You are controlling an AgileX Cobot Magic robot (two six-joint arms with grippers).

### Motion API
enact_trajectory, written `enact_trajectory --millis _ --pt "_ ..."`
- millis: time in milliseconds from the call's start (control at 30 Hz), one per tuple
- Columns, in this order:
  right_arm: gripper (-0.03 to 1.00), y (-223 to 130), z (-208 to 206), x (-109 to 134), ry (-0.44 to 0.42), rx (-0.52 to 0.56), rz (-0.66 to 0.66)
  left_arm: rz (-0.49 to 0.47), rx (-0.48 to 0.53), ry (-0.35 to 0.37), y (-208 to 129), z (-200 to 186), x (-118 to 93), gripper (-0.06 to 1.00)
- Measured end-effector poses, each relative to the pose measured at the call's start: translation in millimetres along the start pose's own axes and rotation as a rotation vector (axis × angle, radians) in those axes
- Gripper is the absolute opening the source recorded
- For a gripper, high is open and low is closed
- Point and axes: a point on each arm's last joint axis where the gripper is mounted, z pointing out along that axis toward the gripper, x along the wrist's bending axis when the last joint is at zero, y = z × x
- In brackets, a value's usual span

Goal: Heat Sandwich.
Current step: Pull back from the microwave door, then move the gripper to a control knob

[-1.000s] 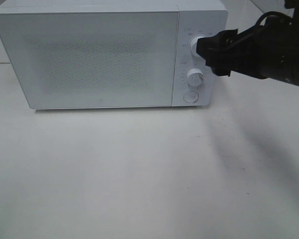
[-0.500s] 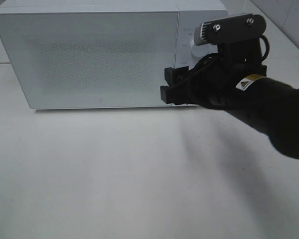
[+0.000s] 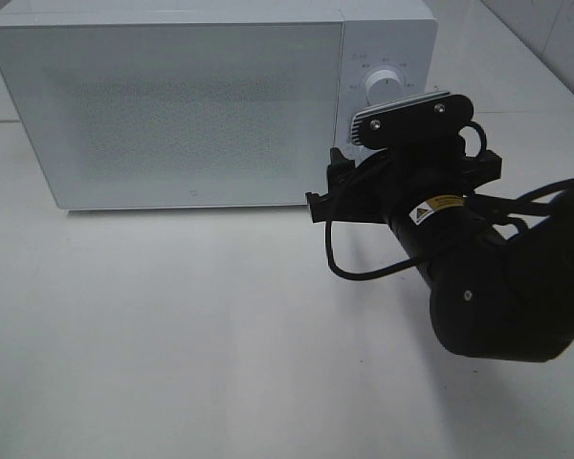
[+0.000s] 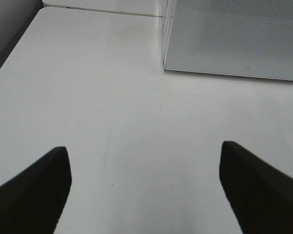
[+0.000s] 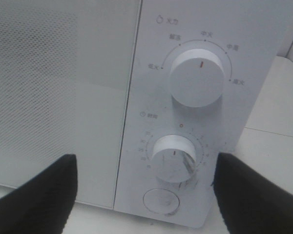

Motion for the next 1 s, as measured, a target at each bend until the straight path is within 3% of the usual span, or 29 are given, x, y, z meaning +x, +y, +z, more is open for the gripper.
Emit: enact_trajectory --millis 100,367,700,1000 --pt "0.75 -2.2 12.0 3.9 -0.057 0.004 0.065 0.000 0.000 0.000 0.0 0.0 0.0 0.76" --pt "0.75 -2.0 30.9 11.9 -0.080 -0.012 0.138 0.000 0.000 0.000 0.0 0.0 0.0 0.76" --pt "0.74 -26.7 48.2 -3.2 -0.146 0.044 0.145 0.000 0.000 0.000 0.0 0.0 0.0 0.76" --pt "0.70 -36.2 53.7 -0.7 -0.091 0.050 0.092 0.000 -0.001 0.000 -0.1 -0.1 0.0 0.76"
